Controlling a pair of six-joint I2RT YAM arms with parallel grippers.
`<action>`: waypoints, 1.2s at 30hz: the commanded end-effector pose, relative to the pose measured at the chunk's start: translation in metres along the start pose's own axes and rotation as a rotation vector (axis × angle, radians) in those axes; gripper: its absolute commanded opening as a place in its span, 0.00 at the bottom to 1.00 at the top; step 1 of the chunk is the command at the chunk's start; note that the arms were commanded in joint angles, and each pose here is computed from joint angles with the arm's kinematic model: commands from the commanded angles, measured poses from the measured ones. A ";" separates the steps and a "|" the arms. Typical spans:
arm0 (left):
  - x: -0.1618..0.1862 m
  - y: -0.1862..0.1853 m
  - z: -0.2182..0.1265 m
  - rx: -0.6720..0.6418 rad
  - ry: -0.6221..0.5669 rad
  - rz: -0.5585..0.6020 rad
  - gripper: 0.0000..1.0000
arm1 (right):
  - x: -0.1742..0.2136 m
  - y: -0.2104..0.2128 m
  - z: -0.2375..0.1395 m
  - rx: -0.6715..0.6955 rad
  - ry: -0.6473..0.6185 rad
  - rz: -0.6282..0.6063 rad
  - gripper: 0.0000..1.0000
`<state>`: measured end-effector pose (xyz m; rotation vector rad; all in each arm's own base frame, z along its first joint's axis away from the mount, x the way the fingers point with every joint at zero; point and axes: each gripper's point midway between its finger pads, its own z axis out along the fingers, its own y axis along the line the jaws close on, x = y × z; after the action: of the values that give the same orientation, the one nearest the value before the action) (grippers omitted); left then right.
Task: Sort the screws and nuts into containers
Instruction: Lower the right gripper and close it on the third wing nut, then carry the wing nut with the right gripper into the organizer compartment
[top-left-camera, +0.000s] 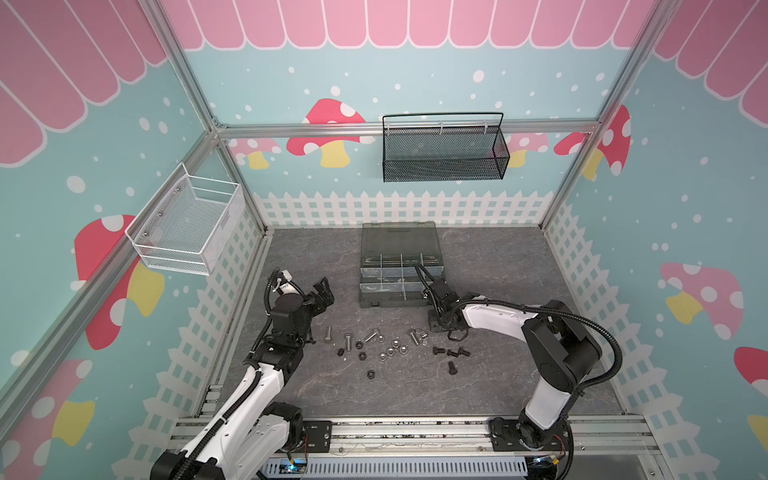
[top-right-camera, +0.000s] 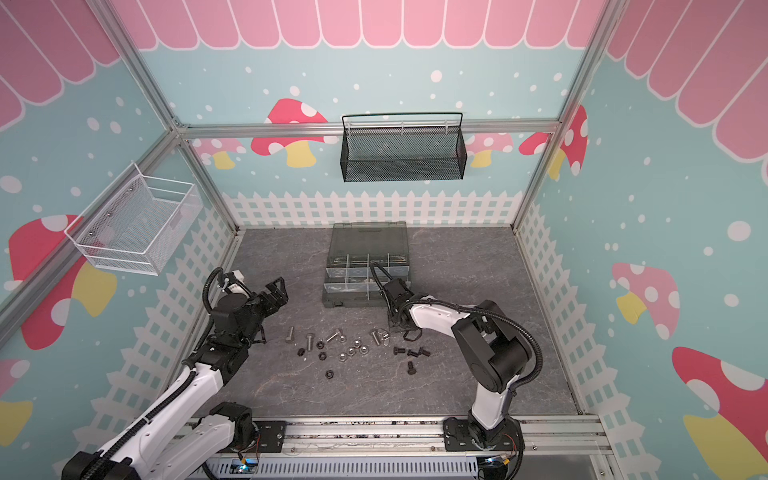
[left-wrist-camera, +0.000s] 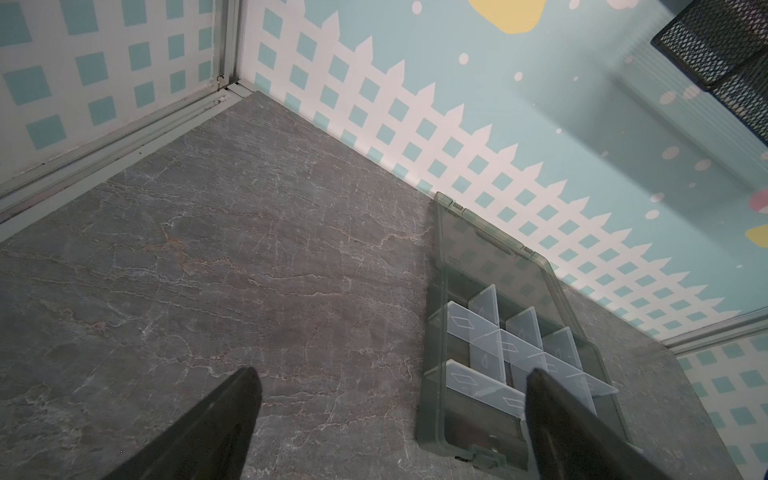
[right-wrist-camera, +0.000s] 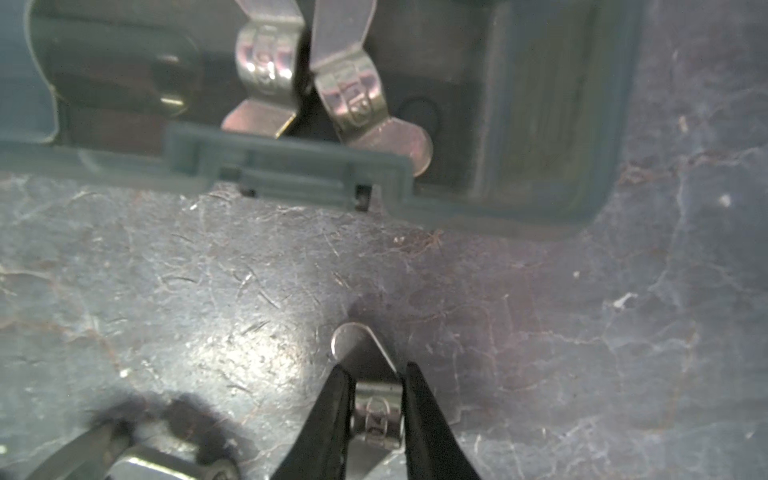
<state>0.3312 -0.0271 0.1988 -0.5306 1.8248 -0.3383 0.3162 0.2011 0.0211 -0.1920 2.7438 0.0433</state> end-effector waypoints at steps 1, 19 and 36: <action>0.005 0.005 -0.002 -0.016 0.004 -0.001 1.00 | 0.013 -0.001 0.001 -0.002 0.038 -0.010 0.20; 0.003 0.006 -0.002 -0.025 0.000 -0.001 1.00 | -0.047 0.010 -0.056 -0.067 -0.163 -0.042 0.05; 0.004 0.006 -0.004 -0.023 0.005 -0.006 1.00 | -0.115 0.051 -0.046 -0.154 -0.239 -0.134 0.04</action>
<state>0.3302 -0.0251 0.1998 -0.5373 1.8197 -0.3293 0.3892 0.2541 0.1115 -0.3440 2.4888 0.2054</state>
